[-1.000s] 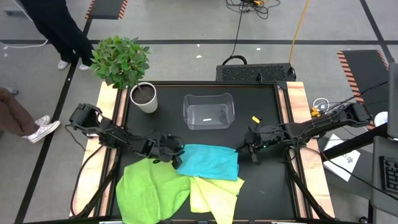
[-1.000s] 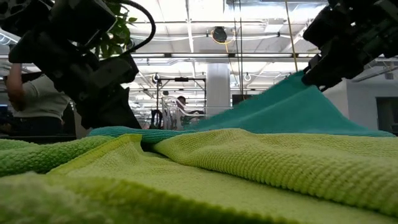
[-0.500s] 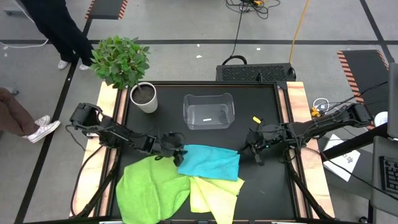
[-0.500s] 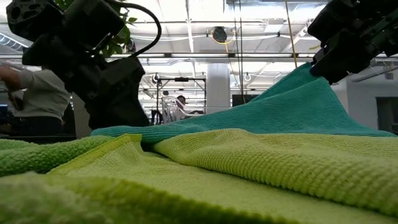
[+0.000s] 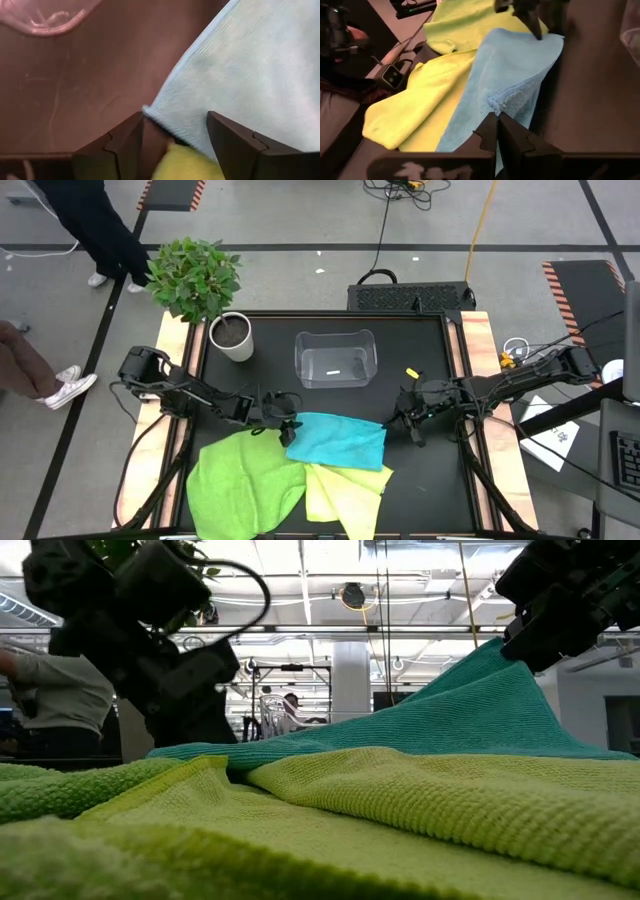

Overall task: Fold microfiber towels
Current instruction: Fold the blue towel

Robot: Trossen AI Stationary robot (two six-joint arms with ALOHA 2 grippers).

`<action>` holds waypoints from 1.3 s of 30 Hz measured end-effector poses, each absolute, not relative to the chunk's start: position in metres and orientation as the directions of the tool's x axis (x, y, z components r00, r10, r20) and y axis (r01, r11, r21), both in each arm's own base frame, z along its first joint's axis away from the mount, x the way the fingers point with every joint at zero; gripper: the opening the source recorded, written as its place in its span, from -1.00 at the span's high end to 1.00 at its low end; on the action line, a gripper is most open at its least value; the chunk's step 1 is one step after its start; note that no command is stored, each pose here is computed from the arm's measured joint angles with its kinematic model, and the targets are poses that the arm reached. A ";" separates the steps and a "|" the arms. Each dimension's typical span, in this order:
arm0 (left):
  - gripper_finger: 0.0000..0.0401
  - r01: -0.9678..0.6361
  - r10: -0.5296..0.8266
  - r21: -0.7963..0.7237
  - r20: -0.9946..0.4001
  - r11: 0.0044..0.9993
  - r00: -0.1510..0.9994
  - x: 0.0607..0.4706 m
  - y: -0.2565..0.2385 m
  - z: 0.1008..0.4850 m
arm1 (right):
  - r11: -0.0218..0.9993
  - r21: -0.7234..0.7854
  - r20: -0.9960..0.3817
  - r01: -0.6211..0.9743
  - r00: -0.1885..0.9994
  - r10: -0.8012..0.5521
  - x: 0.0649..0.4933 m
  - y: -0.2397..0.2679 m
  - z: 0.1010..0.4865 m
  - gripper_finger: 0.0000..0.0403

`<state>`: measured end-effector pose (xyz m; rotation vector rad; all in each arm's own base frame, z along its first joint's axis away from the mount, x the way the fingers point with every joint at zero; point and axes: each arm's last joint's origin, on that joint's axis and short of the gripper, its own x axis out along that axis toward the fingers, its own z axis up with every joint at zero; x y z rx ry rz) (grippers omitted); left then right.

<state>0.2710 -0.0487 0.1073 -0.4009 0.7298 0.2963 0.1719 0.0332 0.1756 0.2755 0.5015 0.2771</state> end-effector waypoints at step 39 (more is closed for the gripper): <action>0.98 -0.107 0.004 -0.201 -0.455 0.974 0.890 0.272 -0.038 0.170 | 0.943 0.278 -0.435 -0.182 0.852 0.293 0.178 0.033 0.211 1.00</action>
